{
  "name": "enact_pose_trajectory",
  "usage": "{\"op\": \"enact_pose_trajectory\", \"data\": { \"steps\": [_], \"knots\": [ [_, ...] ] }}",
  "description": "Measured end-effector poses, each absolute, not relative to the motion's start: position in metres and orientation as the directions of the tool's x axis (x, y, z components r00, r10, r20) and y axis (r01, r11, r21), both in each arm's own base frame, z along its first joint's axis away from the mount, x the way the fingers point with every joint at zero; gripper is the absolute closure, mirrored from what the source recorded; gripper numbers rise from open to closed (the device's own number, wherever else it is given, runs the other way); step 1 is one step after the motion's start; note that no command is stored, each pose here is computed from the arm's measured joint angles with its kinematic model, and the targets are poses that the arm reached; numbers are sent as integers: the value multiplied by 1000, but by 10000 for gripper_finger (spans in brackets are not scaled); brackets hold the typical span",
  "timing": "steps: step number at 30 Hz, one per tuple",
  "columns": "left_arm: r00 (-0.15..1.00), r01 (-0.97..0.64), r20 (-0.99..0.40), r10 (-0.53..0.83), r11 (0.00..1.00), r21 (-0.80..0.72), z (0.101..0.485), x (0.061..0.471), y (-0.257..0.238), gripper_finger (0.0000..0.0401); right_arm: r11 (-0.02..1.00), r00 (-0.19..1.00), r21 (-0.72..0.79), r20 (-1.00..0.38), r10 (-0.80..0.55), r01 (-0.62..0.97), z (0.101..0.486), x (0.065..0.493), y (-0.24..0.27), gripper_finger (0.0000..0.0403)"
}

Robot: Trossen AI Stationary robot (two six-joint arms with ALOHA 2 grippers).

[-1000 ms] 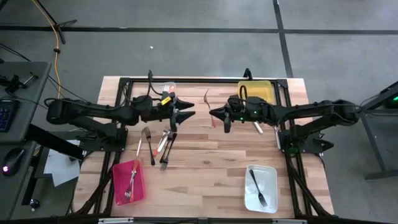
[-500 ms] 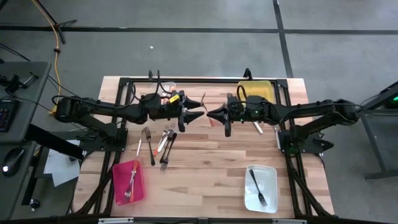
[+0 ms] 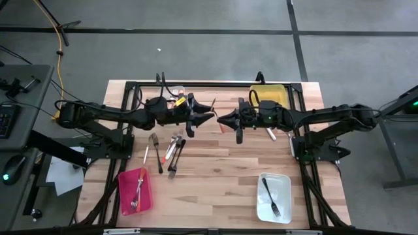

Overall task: Sort silverware by color (type)
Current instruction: Put the orange-white fork into the red bin

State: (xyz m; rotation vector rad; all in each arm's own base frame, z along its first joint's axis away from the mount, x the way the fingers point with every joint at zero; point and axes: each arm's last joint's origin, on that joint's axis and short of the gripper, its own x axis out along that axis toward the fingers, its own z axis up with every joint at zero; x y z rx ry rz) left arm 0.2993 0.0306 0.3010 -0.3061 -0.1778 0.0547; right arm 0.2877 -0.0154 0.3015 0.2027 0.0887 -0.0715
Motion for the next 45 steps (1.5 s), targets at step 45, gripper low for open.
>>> {"op": "enact_pose_trajectory", "data": {
  "steps": [45],
  "knots": [
    [979,-36,179,98,946,-321,286,314,27,386,975,995,209,-80,-66,81,303,288,-16,403]
  ]
}}
